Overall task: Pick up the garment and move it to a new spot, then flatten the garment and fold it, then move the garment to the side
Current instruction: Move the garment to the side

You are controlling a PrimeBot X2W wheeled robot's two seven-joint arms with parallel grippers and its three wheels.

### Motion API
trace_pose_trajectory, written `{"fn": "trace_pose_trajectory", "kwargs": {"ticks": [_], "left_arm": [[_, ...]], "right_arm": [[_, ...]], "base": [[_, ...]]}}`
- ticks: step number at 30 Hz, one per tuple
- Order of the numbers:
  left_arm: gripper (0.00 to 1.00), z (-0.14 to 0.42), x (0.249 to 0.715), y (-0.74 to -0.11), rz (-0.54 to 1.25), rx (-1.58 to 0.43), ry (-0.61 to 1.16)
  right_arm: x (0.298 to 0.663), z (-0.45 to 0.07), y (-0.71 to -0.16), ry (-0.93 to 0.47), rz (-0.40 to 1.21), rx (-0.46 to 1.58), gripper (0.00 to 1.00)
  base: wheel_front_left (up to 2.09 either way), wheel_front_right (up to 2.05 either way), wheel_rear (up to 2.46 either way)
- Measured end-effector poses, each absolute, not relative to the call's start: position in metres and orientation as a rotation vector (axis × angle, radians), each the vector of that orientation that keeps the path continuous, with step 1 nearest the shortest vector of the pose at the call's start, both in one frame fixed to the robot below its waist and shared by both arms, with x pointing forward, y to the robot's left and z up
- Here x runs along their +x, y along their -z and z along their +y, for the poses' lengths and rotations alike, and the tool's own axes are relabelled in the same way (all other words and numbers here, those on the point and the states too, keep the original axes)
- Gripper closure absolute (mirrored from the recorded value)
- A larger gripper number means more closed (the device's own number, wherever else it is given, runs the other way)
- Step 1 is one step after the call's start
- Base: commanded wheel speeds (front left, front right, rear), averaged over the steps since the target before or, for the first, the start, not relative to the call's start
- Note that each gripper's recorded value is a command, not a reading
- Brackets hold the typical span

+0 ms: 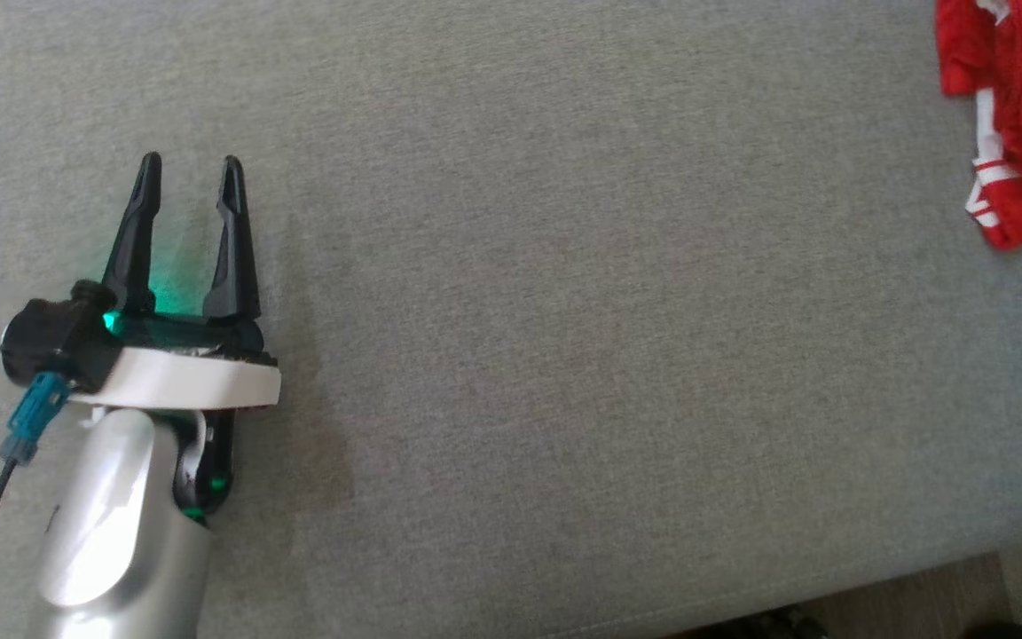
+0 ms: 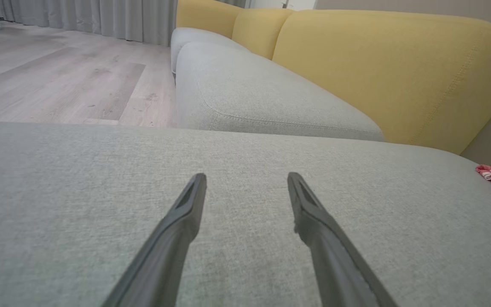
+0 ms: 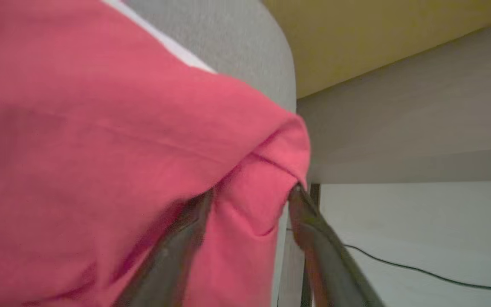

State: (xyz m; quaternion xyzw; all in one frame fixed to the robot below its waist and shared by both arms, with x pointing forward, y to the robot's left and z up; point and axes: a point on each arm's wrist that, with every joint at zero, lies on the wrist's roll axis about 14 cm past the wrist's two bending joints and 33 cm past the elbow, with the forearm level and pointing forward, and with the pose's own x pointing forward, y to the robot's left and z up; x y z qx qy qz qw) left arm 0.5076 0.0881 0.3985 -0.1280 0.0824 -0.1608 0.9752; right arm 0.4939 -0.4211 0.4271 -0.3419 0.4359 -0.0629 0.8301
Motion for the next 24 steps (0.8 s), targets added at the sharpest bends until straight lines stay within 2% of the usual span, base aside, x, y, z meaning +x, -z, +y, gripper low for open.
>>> {"fn": "trace_pose_trajectory", "kwargs": {"ticks": [7,11,15,20,24], "left_arm": [[0.00,0.093,0.505,-0.405,0.158,-0.248,0.314],[0.00,0.093,0.499,-0.417,0.139,-0.267,0.306],[0.00,0.096,0.481,-0.426,0.136,-0.280,0.283],[0.00,0.108,0.448,-0.436,0.137,-0.295,0.240],[0.00,0.126,0.426,-0.448,0.117,-0.279,0.187]], "right_arm": [[0.508,-0.421,-0.449,0.166,0.746,-0.711,0.00],[0.503,-0.411,-0.461,0.215,0.596,-0.505,0.00],[0.496,-0.372,-0.477,0.193,0.388,-0.291,0.00],[0.463,-0.307,-0.485,0.097,0.228,-0.104,0.00],[0.423,-0.277,-0.488,0.044,0.178,-0.047,0.00]], "base": [[0.00,0.00,0.00],[0.00,0.00,0.00],[0.00,0.00,0.00],[0.00,0.00,0.00],[0.00,0.00,0.00]]}}
